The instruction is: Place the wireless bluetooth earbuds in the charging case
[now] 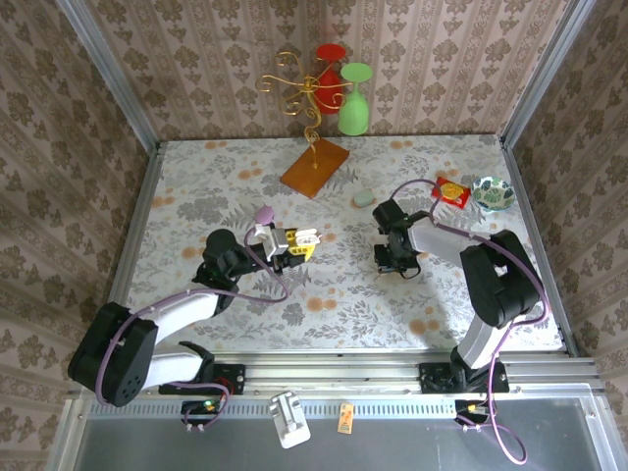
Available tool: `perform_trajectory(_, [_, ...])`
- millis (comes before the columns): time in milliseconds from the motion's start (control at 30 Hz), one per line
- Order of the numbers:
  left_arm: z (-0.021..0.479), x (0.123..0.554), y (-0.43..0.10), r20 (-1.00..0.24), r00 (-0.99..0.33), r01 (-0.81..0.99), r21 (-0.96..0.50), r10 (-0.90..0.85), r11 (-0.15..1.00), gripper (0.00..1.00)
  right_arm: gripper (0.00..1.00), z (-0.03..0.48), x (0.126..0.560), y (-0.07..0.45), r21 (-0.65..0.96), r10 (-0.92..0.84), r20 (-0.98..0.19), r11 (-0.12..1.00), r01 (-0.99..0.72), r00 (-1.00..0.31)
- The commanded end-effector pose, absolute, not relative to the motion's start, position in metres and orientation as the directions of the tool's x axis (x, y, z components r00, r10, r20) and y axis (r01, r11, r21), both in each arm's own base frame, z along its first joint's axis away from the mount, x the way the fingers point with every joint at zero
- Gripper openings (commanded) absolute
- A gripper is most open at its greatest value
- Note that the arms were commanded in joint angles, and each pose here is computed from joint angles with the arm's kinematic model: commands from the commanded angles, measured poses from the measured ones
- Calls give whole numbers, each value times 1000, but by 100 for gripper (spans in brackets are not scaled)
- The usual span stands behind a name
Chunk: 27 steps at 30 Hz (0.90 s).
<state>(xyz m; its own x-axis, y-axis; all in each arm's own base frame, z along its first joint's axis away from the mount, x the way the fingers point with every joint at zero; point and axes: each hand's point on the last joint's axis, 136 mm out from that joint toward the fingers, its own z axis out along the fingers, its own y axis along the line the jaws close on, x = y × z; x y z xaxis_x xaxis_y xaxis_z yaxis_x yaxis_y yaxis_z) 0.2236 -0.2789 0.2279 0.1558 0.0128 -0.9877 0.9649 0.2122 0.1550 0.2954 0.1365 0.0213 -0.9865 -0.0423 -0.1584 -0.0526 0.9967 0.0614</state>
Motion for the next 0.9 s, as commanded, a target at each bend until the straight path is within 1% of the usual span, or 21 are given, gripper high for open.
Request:
perform_trajectory(0, [235, 226, -282, -985, 174, 965, 170, -1, 198, 0, 21, 52, 306, 139, -31, -169, -269, 985, -167, -948])
perform_trajectory(100, [235, 227, -283, -986, 165, 969, 161, -8, 190, 0, 21, 60, 310, 153, -34, -244, -331, 968, -247, -911])
perform_trajectory(167, [237, 227, -283, -986, 165, 969, 160, -14, 187, 0, 21, 59, 306, 165, -26, -317, -334, 945, -327, -888])
perform_trajectory(233, [237, 226, -283, -987, 163, 970, 158, -14, 186, 0, 21, 57, 300, 177, -37, -409, -307, 907, -418, -860])
perform_trajectory(300, [237, 225, -282, -988, 157, 970, 152, -13, 188, 0, 22, 52, 289, 192, -48, -523, -251, 847, -529, -815])
perform_trajectory(400, [237, 225, -277, -989, 146, 968, 141, -11, 209, 0, 21, 44, 276, 203, -52, -619, -171, 783, -620, -767])
perform_trajectory(567, [243, 234, -255, -994, 106, 945, 89, -39, 316, 0, 20, 33, 264, 206, -27, -680, -61, 733, -680, -731])
perform_trajectory(700, [249, 231, -247, -992, 117, 934, 94, -45, 344, 0, 20, 21, 257, 203, -30, -718, 27, 695, -719, -695])
perform_trajectory(733, [249, 237, -241, -992, 120, 924, 96, -40, 371, 0, 21, 19, 257, 202, -38, -720, 41, 692, -721, -693])
perform_trajectory(767, [250, 237, -240, -992, 123, 922, 99, -40, 375, 0, 21, 16, 256, 201, -43, -720, 60, 690, -723, -691])
perform_trajectory(833, [251, 238, -239, -992, 120, 920, 96, -40, 381, 0, 25, 15, 257, 200, -48, -713, 78, 695, -717, -697])
perform_trajectory(867, [250, 239, -239, -992, 118, 920, 94, -39, 381, 0, 29, 16, 259, 200, -57, -705, 77, 703, -709, -705])
